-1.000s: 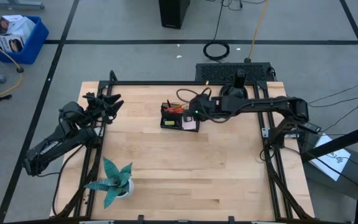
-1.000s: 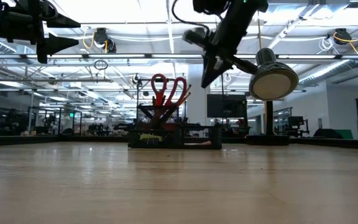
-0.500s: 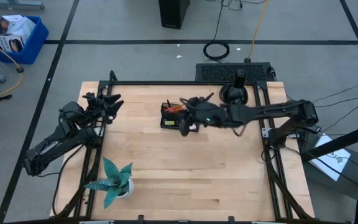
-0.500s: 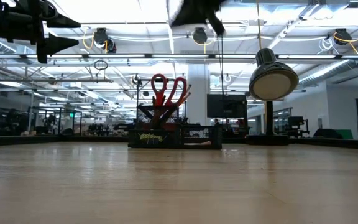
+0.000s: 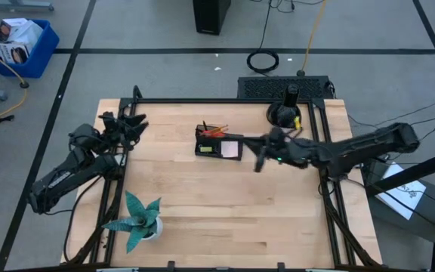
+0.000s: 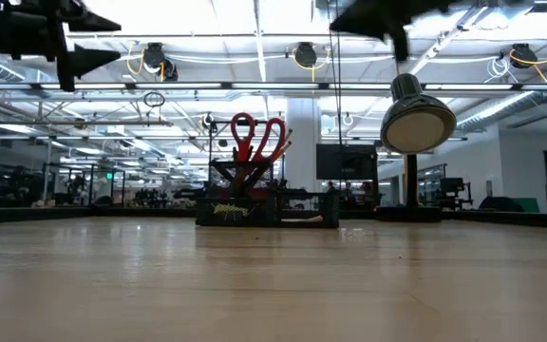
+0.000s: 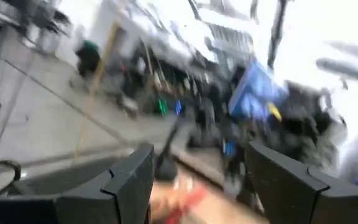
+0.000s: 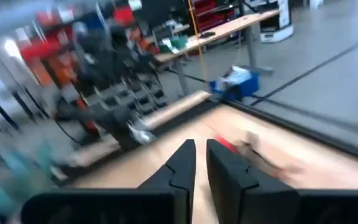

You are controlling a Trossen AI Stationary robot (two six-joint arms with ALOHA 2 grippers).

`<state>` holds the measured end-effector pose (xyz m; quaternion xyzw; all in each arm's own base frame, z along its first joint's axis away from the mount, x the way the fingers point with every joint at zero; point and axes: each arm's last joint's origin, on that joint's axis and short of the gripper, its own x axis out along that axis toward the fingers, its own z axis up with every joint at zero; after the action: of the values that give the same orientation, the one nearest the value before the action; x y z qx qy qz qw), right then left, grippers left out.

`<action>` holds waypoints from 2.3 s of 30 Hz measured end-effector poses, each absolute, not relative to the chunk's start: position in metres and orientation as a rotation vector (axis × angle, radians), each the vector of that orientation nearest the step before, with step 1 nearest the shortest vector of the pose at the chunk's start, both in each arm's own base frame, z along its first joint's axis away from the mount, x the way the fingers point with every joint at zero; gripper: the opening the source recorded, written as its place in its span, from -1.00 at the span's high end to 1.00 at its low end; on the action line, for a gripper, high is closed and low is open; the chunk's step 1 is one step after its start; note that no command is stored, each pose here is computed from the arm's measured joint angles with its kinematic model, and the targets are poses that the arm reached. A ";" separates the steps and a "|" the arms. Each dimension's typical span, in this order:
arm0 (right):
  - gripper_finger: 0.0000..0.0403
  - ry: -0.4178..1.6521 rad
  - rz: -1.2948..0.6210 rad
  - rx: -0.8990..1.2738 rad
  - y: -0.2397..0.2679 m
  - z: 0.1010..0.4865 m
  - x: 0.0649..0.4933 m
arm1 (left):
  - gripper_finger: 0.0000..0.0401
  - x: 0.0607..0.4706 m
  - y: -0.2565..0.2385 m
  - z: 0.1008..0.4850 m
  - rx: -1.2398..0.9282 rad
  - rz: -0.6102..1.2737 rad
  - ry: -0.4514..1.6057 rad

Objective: Pick and place office supplies into organizer
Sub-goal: Return to Home Position

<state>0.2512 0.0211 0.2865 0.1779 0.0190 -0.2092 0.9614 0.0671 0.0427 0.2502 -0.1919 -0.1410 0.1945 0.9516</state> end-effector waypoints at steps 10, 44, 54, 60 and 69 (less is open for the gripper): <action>0.83 -0.269 -0.238 0.401 0.022 0.215 0.165 | -0.27 0.070 0.036 0.247 -0.256 0.214 -0.196; 0.83 -0.328 -0.199 0.214 0.026 0.199 0.124 | -0.27 0.089 0.024 0.193 -0.212 -0.044 -0.221; 0.83 -0.289 -0.337 0.198 0.028 0.200 0.108 | -0.27 0.091 0.016 0.189 -0.237 -0.139 -0.204; 0.83 -0.287 -0.389 0.176 0.032 0.205 0.094 | -0.27 0.091 0.015 0.190 -0.221 -0.181 -0.207; 0.83 -0.346 -0.286 0.317 0.031 0.207 0.092 | -0.27 0.091 0.018 0.184 -0.254 -0.173 -0.139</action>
<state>0.0922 0.0309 0.2073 0.1565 -0.1708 -0.1412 0.9625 0.0915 0.0177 0.1838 -0.1263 -0.0694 -0.0863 0.9858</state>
